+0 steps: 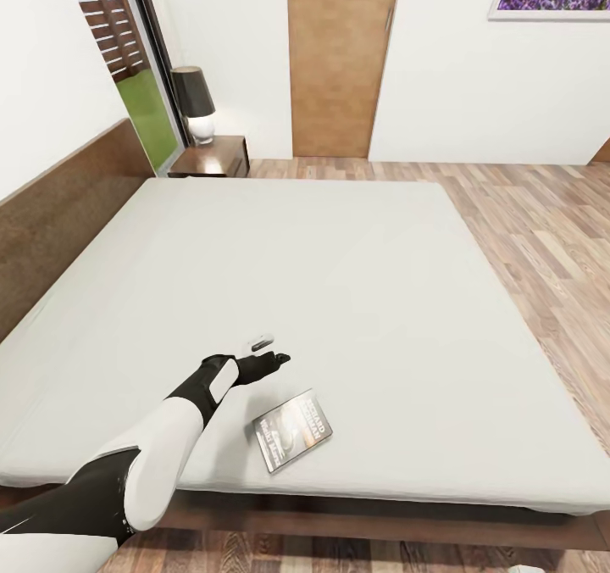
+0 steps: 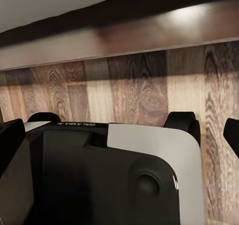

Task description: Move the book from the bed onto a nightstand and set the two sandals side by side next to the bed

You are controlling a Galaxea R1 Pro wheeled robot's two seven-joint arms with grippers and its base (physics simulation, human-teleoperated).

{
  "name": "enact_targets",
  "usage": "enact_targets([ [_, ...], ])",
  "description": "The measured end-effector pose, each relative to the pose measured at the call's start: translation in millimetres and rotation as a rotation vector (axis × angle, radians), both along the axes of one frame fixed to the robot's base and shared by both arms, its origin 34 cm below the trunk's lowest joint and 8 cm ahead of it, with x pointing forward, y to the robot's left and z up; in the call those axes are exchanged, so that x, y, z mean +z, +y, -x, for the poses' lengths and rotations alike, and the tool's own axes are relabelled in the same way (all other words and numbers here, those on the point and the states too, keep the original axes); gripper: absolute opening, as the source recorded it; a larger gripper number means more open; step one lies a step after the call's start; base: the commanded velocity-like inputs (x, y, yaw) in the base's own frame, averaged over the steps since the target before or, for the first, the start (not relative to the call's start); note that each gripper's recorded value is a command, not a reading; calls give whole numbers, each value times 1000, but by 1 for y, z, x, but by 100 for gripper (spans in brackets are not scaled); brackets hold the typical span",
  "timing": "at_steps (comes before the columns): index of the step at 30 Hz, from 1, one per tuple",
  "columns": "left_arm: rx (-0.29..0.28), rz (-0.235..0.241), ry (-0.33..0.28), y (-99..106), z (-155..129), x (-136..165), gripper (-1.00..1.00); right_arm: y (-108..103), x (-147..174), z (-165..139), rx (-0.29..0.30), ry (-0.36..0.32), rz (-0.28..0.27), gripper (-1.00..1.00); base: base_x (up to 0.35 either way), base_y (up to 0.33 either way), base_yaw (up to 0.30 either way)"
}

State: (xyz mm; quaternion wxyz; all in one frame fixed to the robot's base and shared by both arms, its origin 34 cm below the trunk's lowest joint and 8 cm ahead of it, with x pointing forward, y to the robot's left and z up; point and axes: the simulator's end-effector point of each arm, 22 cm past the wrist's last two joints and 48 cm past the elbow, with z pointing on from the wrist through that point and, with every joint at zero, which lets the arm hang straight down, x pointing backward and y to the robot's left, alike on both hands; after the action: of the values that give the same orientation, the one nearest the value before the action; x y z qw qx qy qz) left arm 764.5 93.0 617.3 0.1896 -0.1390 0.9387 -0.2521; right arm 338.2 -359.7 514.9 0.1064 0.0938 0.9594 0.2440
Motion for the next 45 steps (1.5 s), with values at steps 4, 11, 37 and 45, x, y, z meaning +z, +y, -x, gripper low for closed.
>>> enact_targets([
  [4, 0, -1, 0, 0, 0, -5, 100, 0, -5, 0, 0, 0, 0, 100, 0, 0, 0],
  [11, 0, -1, 1, 1, 0, -15, 100, 0, -15, 0, 0, 0, 0, 100, 0, 0, 0],
  [37, 0, -1, 0, 1, 0, -26, 100, 0, -27, 0, 0, 0, 0, 100, 0, 0, 0],
  [45, 0, -1, 0, 1, 0, -38, 100, 0, -38, 0, 0, 0, 0, 100, 0, 0, 0],
])
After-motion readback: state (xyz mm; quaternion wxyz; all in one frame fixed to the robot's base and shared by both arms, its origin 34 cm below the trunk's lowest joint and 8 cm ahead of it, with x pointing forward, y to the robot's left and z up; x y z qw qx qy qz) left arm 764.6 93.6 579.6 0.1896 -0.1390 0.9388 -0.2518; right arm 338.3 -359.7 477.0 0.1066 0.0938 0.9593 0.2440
